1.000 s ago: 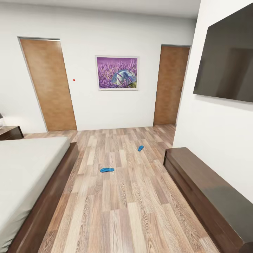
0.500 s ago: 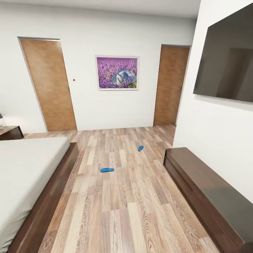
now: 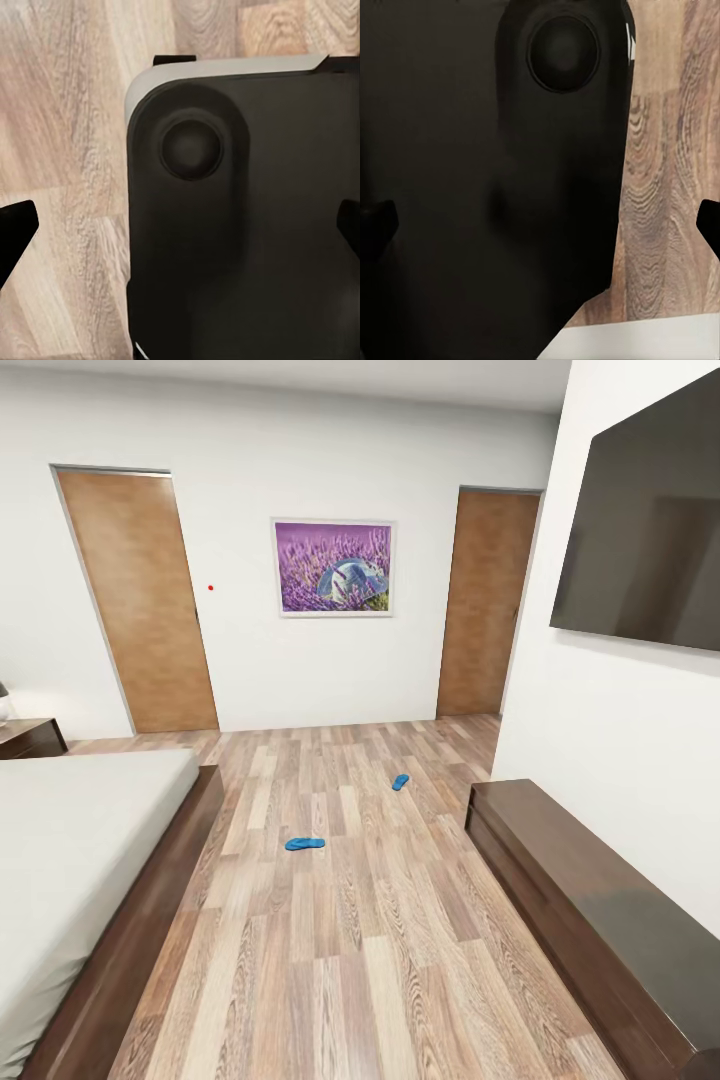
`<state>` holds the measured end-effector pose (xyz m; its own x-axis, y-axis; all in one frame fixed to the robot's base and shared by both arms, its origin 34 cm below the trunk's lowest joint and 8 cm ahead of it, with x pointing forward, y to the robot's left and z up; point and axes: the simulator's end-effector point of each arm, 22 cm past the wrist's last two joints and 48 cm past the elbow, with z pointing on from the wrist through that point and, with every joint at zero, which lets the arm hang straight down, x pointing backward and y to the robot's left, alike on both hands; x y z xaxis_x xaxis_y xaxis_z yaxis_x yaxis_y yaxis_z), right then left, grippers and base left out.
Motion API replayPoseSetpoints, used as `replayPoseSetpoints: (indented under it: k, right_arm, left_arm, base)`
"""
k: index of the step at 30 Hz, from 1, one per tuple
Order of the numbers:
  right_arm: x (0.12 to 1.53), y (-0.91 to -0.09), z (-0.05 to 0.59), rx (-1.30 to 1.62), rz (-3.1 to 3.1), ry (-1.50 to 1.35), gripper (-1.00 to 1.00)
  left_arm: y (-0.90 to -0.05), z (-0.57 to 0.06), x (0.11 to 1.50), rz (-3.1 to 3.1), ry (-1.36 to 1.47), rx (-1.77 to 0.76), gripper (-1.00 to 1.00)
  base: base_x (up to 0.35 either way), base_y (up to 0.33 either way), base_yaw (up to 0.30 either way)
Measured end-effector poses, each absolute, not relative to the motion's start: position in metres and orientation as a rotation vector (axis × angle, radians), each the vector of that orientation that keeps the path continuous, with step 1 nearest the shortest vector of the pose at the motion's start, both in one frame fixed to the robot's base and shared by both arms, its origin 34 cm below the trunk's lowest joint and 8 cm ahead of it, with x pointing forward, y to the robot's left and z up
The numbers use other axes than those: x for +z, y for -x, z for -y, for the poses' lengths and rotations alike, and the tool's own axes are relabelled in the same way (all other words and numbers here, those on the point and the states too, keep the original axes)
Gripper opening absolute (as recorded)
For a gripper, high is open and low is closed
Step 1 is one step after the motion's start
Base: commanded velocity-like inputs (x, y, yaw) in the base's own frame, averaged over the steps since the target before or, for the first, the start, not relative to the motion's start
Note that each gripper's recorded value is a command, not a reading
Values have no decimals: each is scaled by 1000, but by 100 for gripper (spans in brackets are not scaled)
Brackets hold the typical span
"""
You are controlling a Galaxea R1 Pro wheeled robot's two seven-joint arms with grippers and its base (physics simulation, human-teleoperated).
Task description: In the bedroom, move the book from the bed onto either nightstand, and place the two sandals side by side next to the bed.
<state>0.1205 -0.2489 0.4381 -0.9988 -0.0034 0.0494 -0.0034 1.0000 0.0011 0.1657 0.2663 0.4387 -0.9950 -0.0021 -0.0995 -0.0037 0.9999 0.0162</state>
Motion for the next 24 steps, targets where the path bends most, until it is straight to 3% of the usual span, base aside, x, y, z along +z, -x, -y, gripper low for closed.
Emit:
replayPoseSetpoints:
  k: [24]
  right_arm:
    - [438,-137,244,-12,3141,-14,100]
  left_arm:
    - [-187,-264,442,-2949,-7,19,100]
  base:
    - [0,0,0]
